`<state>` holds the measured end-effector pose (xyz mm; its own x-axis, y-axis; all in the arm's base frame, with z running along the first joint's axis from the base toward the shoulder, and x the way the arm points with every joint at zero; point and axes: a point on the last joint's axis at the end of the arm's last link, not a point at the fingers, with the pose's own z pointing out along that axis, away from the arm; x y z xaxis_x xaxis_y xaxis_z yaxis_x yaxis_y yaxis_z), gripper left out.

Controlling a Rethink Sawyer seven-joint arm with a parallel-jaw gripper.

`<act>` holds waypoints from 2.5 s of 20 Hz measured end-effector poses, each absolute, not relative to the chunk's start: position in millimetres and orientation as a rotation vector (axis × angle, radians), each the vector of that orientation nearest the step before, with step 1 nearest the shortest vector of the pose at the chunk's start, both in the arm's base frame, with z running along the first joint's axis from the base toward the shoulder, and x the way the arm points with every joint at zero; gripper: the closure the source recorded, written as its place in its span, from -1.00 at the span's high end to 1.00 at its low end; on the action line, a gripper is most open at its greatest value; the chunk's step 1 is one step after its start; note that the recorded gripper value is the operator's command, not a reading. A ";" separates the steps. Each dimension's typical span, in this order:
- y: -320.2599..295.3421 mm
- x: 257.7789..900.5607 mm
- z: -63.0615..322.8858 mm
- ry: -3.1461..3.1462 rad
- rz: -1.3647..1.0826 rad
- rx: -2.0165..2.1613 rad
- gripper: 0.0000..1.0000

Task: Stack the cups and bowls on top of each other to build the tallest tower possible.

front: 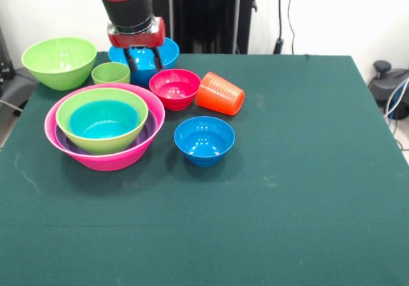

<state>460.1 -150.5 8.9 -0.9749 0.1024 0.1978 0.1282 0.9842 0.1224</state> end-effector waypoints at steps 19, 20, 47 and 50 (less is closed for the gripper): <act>-167.4 481.7 14.4 -2.975 -0.171 -0.225 1.00; -168.0 482.2 15.4 -2.977 -0.168 -0.226 1.00; -192.9 502.5 67.8 -2.994 -0.069 -0.313 1.00; -189.0 499.9 61.0 -2.983 -0.090 -0.310 1.00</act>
